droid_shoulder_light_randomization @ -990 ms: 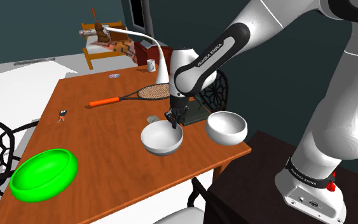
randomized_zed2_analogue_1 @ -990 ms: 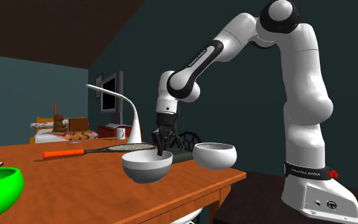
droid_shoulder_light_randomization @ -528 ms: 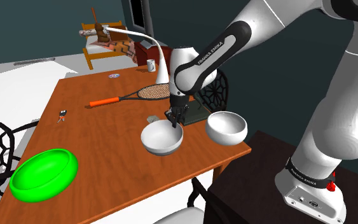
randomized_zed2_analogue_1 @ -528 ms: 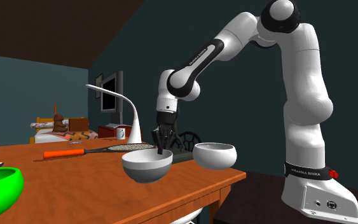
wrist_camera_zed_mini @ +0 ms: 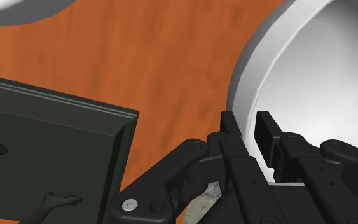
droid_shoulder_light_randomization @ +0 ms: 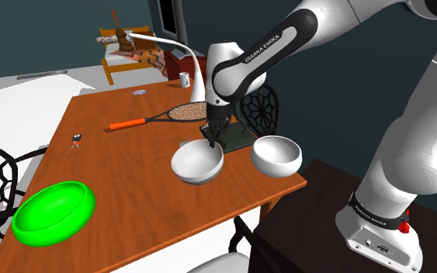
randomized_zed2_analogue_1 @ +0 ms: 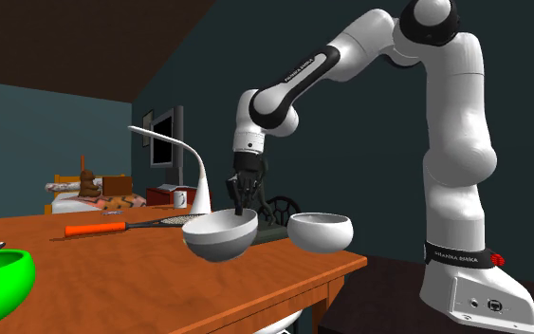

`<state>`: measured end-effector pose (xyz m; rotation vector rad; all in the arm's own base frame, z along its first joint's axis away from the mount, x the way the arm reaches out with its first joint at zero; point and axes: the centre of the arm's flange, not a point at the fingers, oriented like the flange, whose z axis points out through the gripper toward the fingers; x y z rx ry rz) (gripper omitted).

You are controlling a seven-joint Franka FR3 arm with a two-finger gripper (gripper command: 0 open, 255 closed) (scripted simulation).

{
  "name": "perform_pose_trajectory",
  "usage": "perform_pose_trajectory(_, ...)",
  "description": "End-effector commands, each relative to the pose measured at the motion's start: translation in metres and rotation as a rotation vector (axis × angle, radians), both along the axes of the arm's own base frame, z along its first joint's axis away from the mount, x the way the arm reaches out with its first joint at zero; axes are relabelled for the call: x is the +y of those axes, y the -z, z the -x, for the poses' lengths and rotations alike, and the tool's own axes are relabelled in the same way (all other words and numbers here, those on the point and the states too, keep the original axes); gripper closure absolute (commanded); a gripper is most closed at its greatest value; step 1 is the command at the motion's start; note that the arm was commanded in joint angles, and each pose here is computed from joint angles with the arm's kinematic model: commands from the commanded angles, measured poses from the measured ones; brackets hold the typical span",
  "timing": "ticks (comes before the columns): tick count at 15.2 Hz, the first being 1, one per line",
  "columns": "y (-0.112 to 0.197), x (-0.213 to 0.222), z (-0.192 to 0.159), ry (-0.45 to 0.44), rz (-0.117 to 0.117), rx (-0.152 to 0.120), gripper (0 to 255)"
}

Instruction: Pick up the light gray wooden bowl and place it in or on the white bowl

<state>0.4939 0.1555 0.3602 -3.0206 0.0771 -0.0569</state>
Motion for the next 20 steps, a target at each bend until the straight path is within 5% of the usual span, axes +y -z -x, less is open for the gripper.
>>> perform_pose_trajectory(1, -0.012, 0.000, 0.000, 0.000, 0.000, 0.000, 255)
perform_pose_trajectory(20, -0.112, 0.000, 0.000, 0.000, 0.000, 0.000, 255)
